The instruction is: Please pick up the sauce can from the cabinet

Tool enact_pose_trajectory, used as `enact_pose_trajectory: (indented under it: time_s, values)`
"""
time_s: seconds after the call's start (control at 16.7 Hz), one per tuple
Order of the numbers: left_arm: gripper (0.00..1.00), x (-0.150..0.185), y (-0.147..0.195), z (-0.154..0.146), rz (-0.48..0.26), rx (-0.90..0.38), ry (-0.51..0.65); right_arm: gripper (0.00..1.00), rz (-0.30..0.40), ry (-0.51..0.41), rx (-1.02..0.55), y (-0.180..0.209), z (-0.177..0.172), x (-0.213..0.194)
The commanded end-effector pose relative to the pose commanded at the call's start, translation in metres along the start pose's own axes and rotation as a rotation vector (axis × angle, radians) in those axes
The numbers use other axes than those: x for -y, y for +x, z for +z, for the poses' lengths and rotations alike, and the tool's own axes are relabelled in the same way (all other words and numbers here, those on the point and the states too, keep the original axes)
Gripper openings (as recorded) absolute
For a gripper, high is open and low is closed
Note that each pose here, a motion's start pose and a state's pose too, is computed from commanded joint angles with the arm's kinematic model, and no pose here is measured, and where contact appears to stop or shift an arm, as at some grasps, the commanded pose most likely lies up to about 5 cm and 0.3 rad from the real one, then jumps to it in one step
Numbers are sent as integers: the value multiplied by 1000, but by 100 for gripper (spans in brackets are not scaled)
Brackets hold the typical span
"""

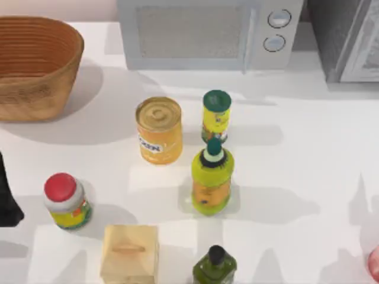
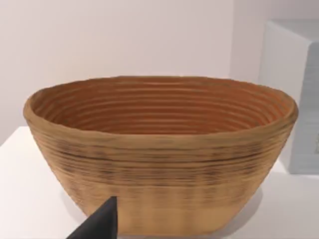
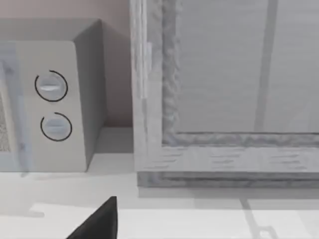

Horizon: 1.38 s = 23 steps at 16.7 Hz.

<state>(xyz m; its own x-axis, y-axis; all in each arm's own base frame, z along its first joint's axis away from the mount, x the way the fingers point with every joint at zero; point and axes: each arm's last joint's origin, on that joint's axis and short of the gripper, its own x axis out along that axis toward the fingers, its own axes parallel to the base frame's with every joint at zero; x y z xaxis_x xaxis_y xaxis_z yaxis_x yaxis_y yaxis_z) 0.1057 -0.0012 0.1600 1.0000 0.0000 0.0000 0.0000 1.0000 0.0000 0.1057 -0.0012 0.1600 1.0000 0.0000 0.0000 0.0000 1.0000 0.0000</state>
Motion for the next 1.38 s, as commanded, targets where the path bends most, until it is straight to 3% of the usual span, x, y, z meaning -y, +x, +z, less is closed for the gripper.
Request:
enact_pose_trajectory:
  time_s: [0.24, 0.42, 0.72, 1.08, 1.38]
  values:
    - [100, 0, 0, 0, 0, 0, 0, 100, -4, 0, -1, 0, 8, 0]
    - [100, 0, 0, 0, 0, 0, 0, 100, -9, 1, -5, 0, 41, -1]
    - [100, 0, 0, 0, 0, 0, 0, 100, -5, -1, -18, 16, 135, -6]
    - [100, 0, 0, 0, 0, 0, 0, 100, 1, -5, -30, 70, 256, -21]
    - [100, 0, 0, 0, 0, 0, 0, 100, 2, -4, -14, 121, 323, -38]
